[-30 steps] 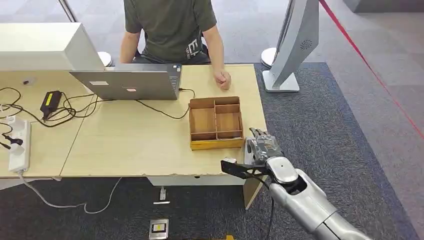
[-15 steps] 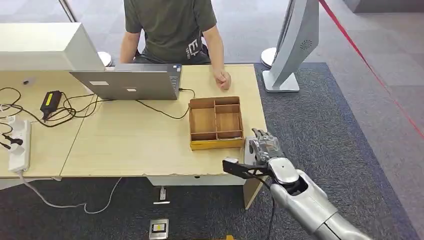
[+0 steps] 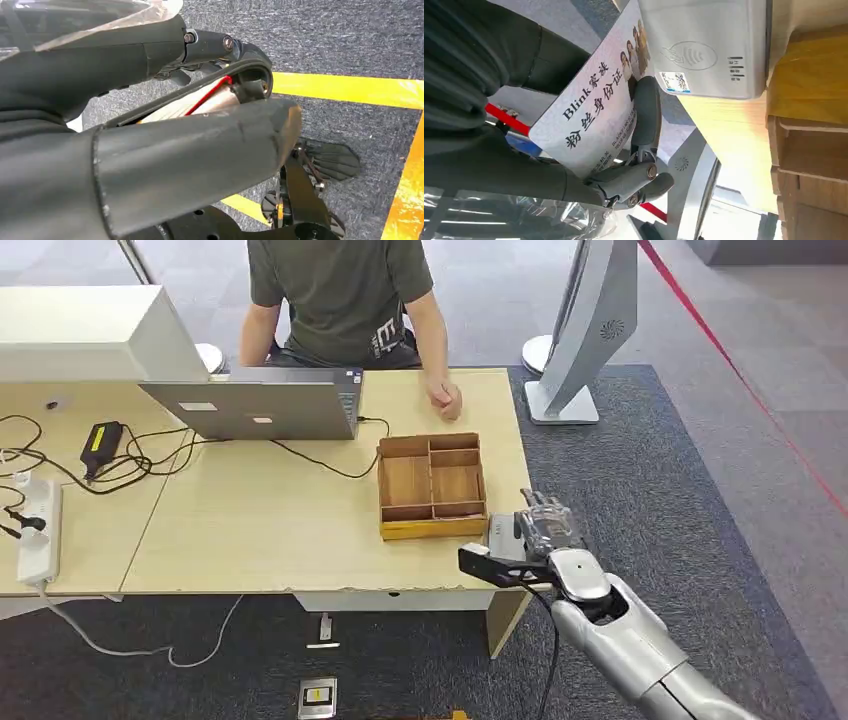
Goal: Pass the card to the sensor for recognition and then transmit it.
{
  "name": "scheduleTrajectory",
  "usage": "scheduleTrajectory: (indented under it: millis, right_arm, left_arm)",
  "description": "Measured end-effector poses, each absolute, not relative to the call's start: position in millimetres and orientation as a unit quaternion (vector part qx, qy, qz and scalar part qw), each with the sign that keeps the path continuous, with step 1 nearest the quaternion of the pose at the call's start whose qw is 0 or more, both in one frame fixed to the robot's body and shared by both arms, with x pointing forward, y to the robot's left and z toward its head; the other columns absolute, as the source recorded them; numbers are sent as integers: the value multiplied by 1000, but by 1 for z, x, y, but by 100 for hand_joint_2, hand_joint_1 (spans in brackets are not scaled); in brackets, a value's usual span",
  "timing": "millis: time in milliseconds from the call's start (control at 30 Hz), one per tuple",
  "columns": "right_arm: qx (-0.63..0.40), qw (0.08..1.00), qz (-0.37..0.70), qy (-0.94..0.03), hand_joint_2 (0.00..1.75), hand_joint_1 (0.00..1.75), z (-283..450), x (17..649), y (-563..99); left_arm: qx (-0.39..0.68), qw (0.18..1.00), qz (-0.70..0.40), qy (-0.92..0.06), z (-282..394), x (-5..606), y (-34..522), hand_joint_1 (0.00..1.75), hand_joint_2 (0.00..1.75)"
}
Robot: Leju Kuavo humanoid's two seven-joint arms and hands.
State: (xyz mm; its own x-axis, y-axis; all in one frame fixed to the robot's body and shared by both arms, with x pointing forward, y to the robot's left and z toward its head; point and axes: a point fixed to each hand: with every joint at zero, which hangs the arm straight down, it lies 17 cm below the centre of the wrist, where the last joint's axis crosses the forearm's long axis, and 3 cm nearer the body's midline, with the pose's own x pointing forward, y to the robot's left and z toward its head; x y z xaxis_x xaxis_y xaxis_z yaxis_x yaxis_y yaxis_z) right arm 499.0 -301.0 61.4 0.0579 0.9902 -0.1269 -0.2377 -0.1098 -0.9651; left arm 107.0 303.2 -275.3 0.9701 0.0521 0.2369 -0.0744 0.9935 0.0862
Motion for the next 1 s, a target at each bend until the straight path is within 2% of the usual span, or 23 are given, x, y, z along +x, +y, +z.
scheduleTrajectory:
  millis: [1000]
  right_arm:
    - [-455,560,570,-393,175,175,34,490,-296]
  left_arm:
    - [54,992,36,-112,-276,105,306,0,0]
